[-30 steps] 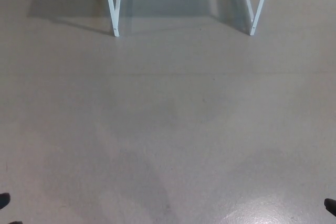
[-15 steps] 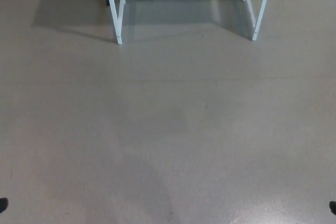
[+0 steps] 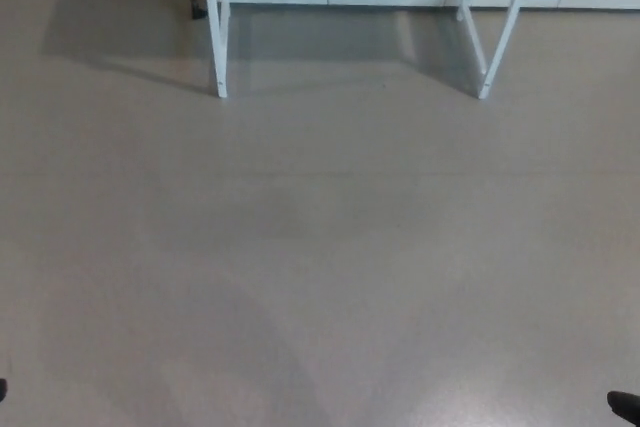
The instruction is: The robot walks towards a desk on which an eraser is kept on the left hand side and a container is kept on the right hand side. The robot picks up the eraser using its left hand and places it in the container.
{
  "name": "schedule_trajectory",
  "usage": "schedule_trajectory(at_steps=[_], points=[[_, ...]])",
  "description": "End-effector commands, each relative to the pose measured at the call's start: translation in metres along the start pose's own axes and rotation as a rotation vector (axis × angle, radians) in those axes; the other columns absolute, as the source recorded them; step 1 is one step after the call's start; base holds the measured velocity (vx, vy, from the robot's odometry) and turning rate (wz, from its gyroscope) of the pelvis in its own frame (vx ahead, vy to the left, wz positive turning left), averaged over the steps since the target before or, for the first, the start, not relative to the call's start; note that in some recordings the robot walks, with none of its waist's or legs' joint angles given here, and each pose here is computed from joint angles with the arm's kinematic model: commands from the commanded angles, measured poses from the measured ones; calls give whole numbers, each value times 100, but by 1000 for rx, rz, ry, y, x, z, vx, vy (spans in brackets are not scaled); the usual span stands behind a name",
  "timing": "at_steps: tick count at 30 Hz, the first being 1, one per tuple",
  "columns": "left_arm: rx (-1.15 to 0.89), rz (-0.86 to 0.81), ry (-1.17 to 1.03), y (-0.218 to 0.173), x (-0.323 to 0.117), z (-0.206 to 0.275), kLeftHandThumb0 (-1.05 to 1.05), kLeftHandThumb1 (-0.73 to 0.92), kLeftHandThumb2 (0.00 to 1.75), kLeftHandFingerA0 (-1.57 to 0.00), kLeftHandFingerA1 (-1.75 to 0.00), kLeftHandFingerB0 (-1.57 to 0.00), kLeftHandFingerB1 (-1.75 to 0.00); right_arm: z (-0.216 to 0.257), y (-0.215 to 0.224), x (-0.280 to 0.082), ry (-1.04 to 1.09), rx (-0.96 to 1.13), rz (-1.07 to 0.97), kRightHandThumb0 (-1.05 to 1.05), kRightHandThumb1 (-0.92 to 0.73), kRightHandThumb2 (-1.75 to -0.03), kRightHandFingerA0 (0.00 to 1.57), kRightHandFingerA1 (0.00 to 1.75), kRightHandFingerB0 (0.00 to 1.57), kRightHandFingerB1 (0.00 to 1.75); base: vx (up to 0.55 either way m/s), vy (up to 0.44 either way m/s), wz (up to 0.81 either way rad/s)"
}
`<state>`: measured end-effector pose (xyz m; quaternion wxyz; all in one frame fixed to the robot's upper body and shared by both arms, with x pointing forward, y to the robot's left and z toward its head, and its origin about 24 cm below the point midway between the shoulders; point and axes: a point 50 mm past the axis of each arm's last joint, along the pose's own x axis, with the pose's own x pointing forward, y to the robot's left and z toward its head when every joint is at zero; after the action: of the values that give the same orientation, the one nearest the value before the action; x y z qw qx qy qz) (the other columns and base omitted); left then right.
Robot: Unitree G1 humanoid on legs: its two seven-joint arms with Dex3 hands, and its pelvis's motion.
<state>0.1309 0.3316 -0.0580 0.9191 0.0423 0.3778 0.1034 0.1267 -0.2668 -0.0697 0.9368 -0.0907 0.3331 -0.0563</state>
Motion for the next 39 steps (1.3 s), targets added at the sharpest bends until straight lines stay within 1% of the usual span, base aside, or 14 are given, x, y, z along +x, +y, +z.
schedule_trajectory(at_steps=[1,5,11,12,14,16,17,18,19,24,26,27,28,39], points=[[28,7,-48,1,0,6,-18,62,61,-26,-38,-26,-33,4,-7,1,-28,-33,-22,-18,-60,-57,44,45,34,39,231,-100,10],[28,3,-47,1,-1,5,-19,61,61,-26,-38,-26,-33,4,-6,-1,-32,-38,-14,-15,-42,-86,36,59,22,52,239,-192,16],[28,7,-44,0,0,7,-19,61,61,-27,-38,-26,-33,4,-7,0,-31,-57,-16,-15,-42,-86,38,59,22,51,306,-339,14],[28,8,-43,0,0,6,-18,61,61,-27,-38,-27,-33,4,-7,0,-31,-55,-15,-18,-60,-57,45,45,34,38,195,-126,1],[31,11,-41,0,-1,6,-18,61,61,-27,-38,-27,-33,3,-7,0,-32,-46,-12,-15,-42,-86,38,60,23,52,186,-76,-5],[37,7,-45,0,-1,6,-19,61,61,-26,-38,-27,-34,3,-6,0,-29,-55,-12,-18,-60,-57,46,45,34,38,209,-9,-4],[33,7,-47,0,-1,6,-18,61,61,-26,-38,-26,-33,4,-7,1,-32,-45,-11,-15,-42,-86,38,60,22,52,236,53,-9],[32,5,-51,0,0,7,-18,61,61,-26,-38,-26,-34,5,-7,1,-34,-51,-11,-18,-60,-57,46,45,34,38,244,70,-15],[22,5,-51,0,0,6,-18,61,61,-26,-38,-26,-34,5,-7,1,-37,-53,-11,-16,-41,-86,39,60,23,52,247,100,-13],[18,5,-49,0,0,7,-17,62,61,-27,-38,-26,-33,5,-7,2,-42,-51,-5,-15,-42,-87,38,60,22,52,378,173,-3],[24,5,-51,1,0,7,-18,62,61,-27,-38,-26,-33,4,-5,2,-40,-60,-6,-19,-60,-57,46,45,34,38,294,134,11],[32,8,-49,0,-1,7,-12,45,89,-16,-51,-18,-50,3,-6,2,-35,-52,-3,-15,-42,-86,38,60,22,52,251,80,8],[34,8,-48,0,-1,7,-19,62,61,-27,-38,-27,-34,3,-6,1,-35,-52,-2,-15,-42,-87,38,60,22,52,206,47,7],[47,14,-38,2,-2,4,-19,61,61,-27,-38,-27,-33,0,-4,-1,-26,-63,7,-14,-43,-88,38,60,21,51,254,-178,7]])
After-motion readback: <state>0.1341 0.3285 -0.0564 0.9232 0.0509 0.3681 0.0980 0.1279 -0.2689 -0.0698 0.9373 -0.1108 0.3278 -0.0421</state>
